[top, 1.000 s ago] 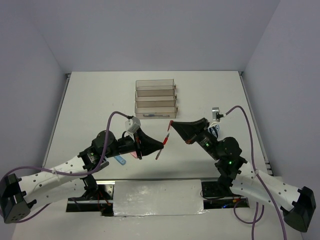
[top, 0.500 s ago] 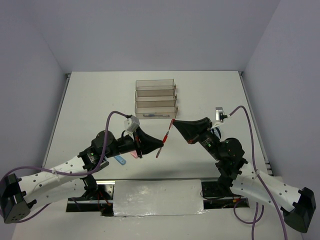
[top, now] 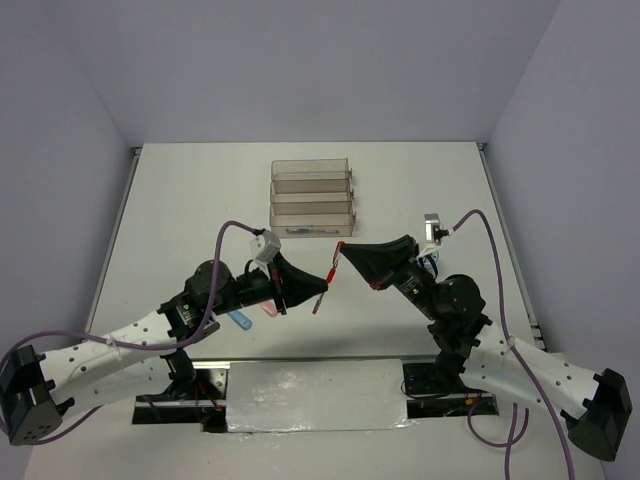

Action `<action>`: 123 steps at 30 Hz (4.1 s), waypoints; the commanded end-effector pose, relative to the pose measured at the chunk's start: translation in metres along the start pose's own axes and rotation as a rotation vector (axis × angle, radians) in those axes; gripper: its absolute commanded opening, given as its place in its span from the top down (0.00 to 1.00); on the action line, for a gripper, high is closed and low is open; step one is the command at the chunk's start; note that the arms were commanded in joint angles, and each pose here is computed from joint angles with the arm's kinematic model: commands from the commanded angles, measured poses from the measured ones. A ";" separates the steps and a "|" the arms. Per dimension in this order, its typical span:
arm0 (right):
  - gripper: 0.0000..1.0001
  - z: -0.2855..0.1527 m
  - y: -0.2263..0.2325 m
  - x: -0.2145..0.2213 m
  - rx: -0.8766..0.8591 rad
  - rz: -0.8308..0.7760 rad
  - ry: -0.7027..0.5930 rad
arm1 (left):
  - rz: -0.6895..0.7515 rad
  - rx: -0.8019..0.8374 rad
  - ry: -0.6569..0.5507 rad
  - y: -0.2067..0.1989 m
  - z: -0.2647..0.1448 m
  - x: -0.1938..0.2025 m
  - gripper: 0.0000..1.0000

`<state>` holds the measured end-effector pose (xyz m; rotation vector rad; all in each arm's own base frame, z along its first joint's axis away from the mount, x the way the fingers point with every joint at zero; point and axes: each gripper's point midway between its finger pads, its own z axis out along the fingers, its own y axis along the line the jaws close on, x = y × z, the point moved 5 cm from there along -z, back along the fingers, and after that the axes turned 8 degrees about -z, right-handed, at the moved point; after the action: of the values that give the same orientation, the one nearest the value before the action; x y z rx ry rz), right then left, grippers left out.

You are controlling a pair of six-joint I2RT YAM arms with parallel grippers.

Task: Sort the stationery into containers
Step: Close the pen cap on the pen.

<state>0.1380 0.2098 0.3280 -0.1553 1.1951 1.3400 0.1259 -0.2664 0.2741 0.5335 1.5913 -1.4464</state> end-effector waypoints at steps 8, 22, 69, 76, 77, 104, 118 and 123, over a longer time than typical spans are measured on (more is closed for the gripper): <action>1.00 0.000 0.009 -0.008 -0.051 -0.023 -0.053 | 0.032 0.064 -0.094 -0.016 0.000 -0.027 1.00; 1.00 0.010 0.008 -0.021 -0.010 -0.073 -0.097 | 0.013 0.087 -0.067 -0.016 -0.001 -0.020 1.00; 1.00 0.012 0.010 -0.013 -0.061 -0.033 -0.095 | 0.013 0.045 -0.082 -0.007 -0.004 -0.021 1.00; 1.00 0.014 0.010 -0.013 -0.060 -0.033 -0.094 | 0.015 0.043 -0.080 -0.007 -0.005 -0.021 1.00; 1.00 0.013 0.011 -0.013 -0.063 -0.032 -0.097 | 0.015 0.040 -0.083 -0.007 -0.005 -0.021 1.00; 1.00 0.005 0.004 0.001 -0.066 -0.014 -0.063 | 0.016 0.034 -0.108 -0.007 -0.006 -0.029 1.00; 1.00 0.001 0.003 0.015 -0.095 0.007 -0.027 | 0.013 0.033 -0.131 -0.007 -0.005 -0.033 1.00; 1.00 0.001 0.003 0.021 -0.098 0.013 -0.011 | 0.015 0.034 -0.126 -0.008 -0.003 -0.034 1.00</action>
<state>0.1417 0.2206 0.3184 -0.1589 1.1429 1.3673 0.1329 -0.2580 0.2810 0.4880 1.5767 -1.4518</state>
